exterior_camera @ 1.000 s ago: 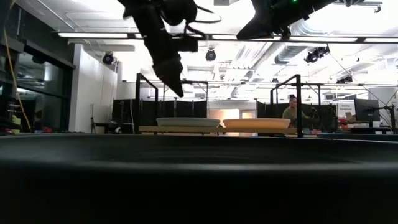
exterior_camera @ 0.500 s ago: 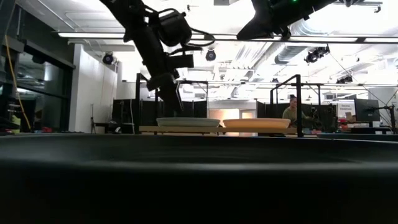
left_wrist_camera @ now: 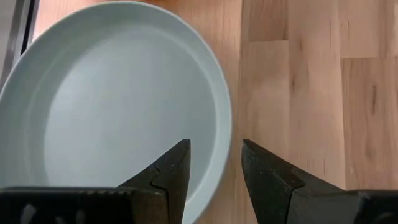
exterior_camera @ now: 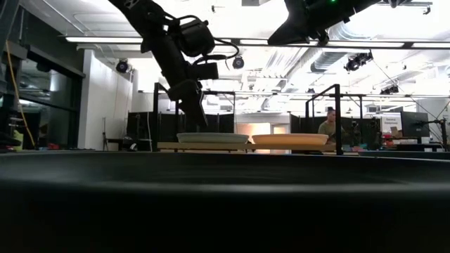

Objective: Place and stack plates onto a shelf
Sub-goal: Stack the light blue plate on top of the light orange plate on the shelf

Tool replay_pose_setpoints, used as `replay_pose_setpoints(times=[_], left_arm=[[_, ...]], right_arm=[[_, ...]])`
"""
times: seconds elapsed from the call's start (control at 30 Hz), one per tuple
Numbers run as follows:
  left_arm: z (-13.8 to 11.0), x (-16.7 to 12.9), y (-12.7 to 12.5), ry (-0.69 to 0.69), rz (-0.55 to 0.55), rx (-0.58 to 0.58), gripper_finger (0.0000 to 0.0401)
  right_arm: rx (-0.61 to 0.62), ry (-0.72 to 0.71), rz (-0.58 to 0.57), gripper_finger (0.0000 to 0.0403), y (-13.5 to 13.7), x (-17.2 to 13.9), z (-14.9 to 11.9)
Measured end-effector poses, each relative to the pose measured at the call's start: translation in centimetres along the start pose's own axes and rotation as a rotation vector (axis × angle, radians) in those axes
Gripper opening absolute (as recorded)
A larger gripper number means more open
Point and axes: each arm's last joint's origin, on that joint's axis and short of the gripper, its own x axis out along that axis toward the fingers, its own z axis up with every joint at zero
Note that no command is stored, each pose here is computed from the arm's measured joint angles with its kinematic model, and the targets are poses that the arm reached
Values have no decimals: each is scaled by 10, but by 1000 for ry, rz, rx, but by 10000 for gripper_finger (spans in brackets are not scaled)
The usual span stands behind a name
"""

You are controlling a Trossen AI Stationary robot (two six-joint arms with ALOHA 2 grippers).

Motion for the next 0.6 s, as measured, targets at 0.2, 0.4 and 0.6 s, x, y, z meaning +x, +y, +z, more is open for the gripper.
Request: replay_pose_setpoints(times=[0.2, 0.4, 0.6], left_arm=[[-4, 14, -2, 45, -8, 5, 133], [-6, 30, -1, 74, 44, 21, 133], [-5, 30, -1, 65, 47, 21, 111]], right_arm=[[1, 0, 0, 0, 0, 0, 0], [0, 0, 0, 0, 0, 0, 0], [-2, -1, 0, 0, 0, 0, 0]])
